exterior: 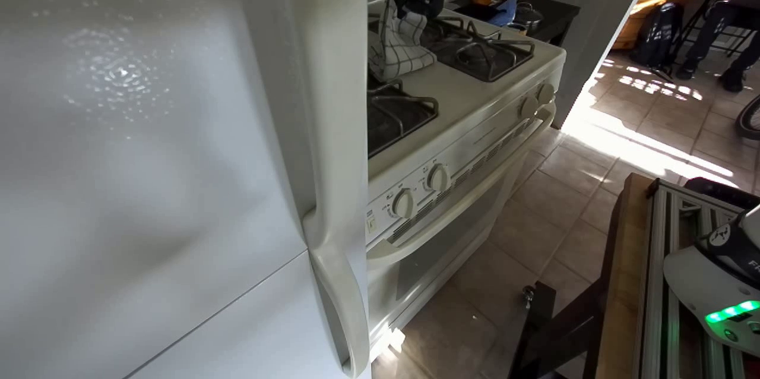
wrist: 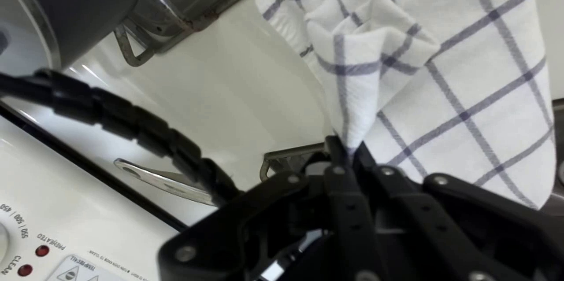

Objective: Fold the towel two times over.

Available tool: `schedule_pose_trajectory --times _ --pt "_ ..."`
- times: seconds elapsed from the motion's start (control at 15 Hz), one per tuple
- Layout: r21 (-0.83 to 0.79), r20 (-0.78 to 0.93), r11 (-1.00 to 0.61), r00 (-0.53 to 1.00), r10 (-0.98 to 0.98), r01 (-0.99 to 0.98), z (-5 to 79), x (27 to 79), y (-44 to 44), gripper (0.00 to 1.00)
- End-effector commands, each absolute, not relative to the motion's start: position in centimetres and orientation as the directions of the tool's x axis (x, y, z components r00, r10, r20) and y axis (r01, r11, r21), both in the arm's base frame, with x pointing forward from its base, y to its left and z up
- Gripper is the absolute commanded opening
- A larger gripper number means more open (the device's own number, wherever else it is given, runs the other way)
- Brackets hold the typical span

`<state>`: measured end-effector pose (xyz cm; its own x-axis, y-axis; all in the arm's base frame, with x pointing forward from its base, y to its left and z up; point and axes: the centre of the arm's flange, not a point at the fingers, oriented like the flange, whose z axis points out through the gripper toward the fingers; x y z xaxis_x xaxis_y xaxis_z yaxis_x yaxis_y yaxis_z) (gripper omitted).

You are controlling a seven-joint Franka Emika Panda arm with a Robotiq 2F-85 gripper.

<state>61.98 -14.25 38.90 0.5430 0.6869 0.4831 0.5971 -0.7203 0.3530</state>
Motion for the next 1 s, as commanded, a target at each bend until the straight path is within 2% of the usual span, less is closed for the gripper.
schedule_pose_trajectory --times 0.0,0.53,0.8,0.87,0.93 --pt "0.373 0.474 -0.725 0.552 0.685 0.579 38.6 63.0 -14.5 0.36" --pt "0.378 0.468 -0.727 0.559 0.684 0.573 39.4 62.6 -15.0 0.98" --pt "0.33 0.453 -0.768 0.622 0.639 0.549 38.7 62.1 -15.6 1.0" --pt "0.319 0.447 -0.776 0.636 0.629 0.544 38.3 62.0 -15.7 0.81" --pt "0.308 0.444 -0.783 0.646 0.62 0.54 38.0 61.9 -15.9 0.75"
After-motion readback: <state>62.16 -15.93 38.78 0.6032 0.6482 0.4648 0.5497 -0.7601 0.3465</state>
